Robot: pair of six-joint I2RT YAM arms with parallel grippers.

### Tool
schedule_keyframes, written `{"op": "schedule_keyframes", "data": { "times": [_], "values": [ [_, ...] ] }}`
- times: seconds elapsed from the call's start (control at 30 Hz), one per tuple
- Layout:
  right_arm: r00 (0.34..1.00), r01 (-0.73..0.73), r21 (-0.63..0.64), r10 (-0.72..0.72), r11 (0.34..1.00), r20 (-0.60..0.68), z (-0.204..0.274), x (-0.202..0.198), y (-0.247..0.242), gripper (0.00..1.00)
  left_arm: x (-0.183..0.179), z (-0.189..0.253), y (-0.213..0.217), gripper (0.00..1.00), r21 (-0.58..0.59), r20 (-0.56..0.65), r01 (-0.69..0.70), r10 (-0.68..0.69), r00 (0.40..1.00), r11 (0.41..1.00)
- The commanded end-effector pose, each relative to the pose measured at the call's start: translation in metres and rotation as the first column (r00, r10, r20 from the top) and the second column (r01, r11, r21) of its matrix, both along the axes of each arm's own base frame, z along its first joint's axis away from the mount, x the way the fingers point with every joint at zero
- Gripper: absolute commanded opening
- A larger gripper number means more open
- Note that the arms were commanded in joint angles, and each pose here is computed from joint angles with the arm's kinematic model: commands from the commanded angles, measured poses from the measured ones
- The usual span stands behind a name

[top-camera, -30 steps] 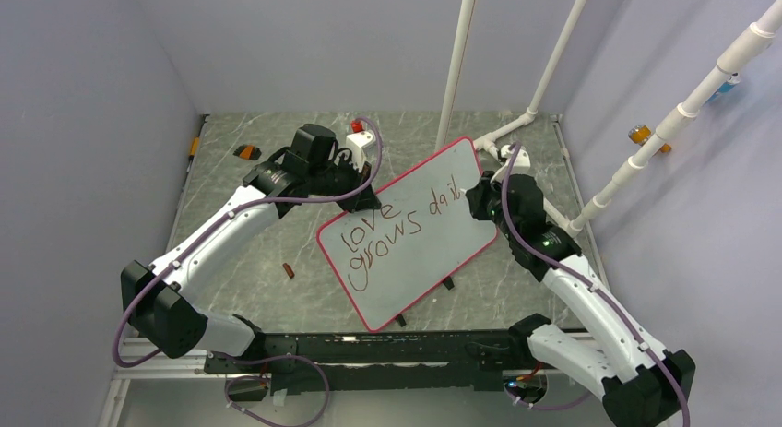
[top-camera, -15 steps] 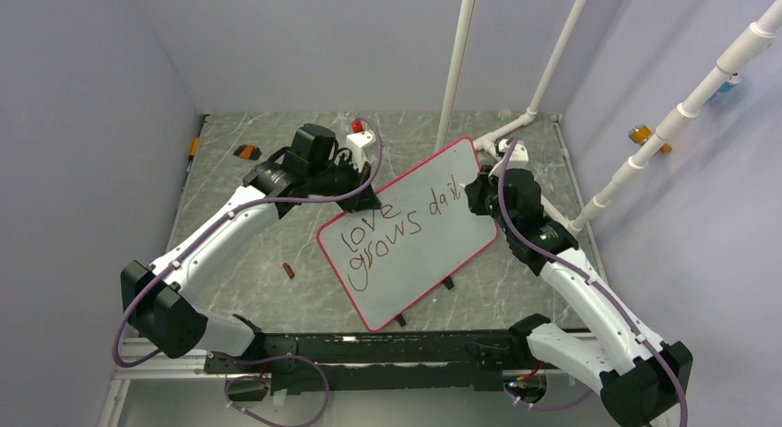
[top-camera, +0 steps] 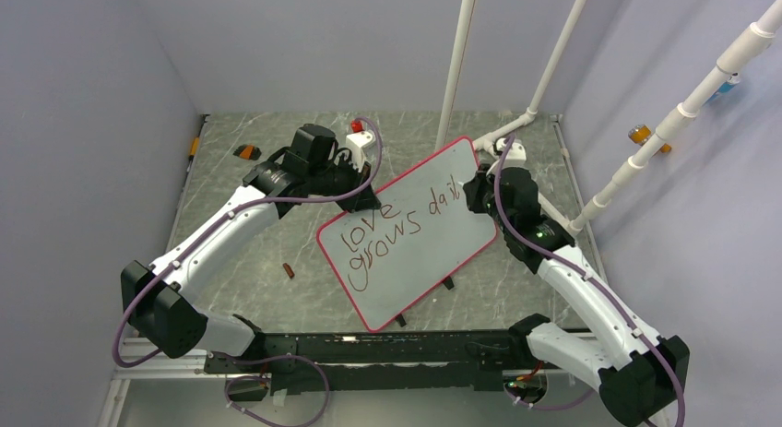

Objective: Write a sentence on the whiteboard
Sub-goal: Write a sentence.

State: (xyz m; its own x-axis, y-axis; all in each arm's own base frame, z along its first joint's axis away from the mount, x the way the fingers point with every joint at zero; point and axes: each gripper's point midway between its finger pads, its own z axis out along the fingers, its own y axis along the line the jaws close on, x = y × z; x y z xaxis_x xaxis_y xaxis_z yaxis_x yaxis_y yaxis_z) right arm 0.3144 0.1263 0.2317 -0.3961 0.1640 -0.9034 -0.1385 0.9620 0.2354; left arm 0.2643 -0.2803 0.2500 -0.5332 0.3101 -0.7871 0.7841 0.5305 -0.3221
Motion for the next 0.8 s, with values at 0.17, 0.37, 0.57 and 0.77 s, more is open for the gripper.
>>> {"op": "schedule_keyframes", "data": {
  "times": [0.17,0.37,0.57,0.77],
  "values": [
    [1.000,0.017,0.009,-0.017,1.000,0.007,-0.013,-0.007,-0.006,0.00,0.026,-0.002,0.015,0.00,0.108,0.200,-0.027,0.005,0.980,0.994],
    [0.999,0.035,-0.007,-0.035,0.999,0.014,-0.010,-0.005,-0.010,0.00,0.026,-0.003,0.013,0.00,0.106,0.195,-0.023,0.002,0.981,0.994],
    [0.997,0.066,-0.030,-0.065,0.997,0.041,0.006,0.008,-0.013,0.00,0.025,-0.002,0.013,0.00,0.104,0.196,-0.021,0.000,0.981,0.994],
    [0.997,0.054,-0.025,-0.052,0.998,0.061,0.019,0.022,-0.006,0.00,0.025,-0.001,0.013,0.00,0.101,0.196,-0.021,0.001,0.981,0.995]
  ]
}}
